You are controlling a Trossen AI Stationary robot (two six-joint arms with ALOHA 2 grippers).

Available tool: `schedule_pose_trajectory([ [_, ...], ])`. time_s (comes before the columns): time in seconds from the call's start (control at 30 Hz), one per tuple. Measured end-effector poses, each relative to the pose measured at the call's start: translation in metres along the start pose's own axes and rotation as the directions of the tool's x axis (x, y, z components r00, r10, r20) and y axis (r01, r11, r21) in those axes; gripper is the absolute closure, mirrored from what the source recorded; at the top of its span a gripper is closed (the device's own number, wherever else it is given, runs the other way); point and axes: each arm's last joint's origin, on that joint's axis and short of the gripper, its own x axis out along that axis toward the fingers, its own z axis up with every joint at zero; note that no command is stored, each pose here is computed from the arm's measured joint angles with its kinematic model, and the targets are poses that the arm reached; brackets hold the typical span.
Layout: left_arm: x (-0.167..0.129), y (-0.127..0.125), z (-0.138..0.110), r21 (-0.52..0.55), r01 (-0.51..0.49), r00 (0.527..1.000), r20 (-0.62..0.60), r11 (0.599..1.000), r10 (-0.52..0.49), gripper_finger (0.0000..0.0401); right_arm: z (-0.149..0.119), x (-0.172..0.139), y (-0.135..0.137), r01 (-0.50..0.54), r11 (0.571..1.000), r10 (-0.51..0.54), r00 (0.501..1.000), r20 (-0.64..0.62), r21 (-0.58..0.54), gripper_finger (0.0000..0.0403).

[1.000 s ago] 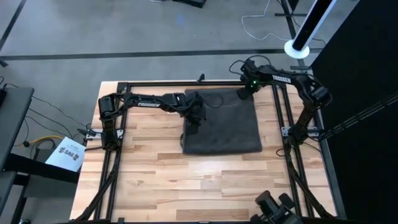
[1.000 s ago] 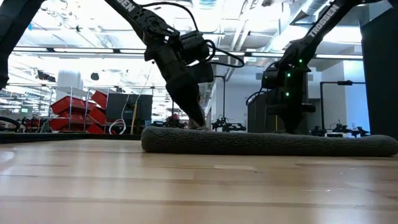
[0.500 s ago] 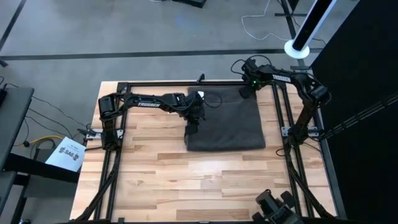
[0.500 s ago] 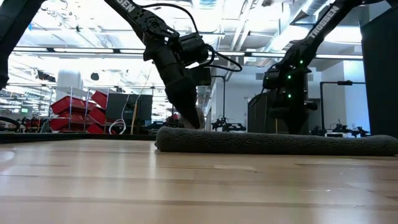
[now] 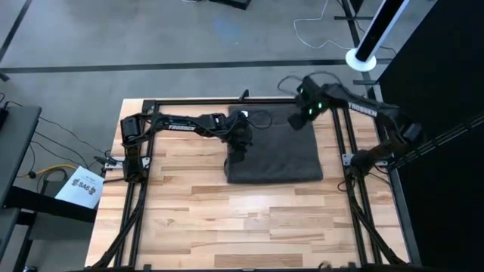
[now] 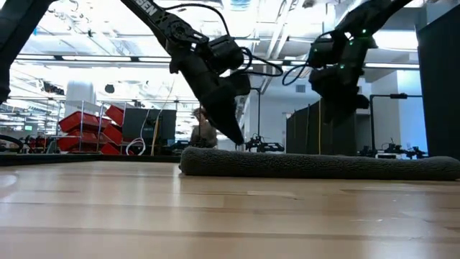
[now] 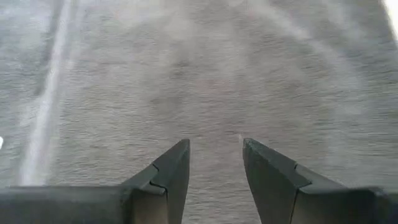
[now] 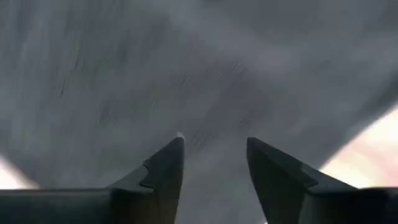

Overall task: Roll towel
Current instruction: Roll the black towel

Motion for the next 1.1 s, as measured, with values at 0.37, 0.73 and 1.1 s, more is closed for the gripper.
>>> schedule_pose_trajectory([
  [0.37, 0.028, 0.042, -0.019, -0.044, -0.151, 0.988, -0.025, 0.988, 0.15, 0.0267, -0.101, 0.078, 0.061, -0.028, 0.997, 0.007, 0.96, -0.279, -0.073, 0.0313],
  [0.73, 0.02, 0.034, -0.019, 0.014, -0.193, 0.974, -0.117, 0.981, 0.194, 0.0306, -0.125, 0.082, 0.084, -0.026, 0.996, -0.001, 0.953, -0.302, -0.086, 0.0321],
  [1.1, -0.021, -0.032, -0.012, 0.072, 0.336, 0.935, -0.15, 0.939, -0.322, 0.0341, -0.124, 0.061, 0.111, -0.124, 0.985, 0.096, 0.97, -0.221, -0.118, 0.0321],
])
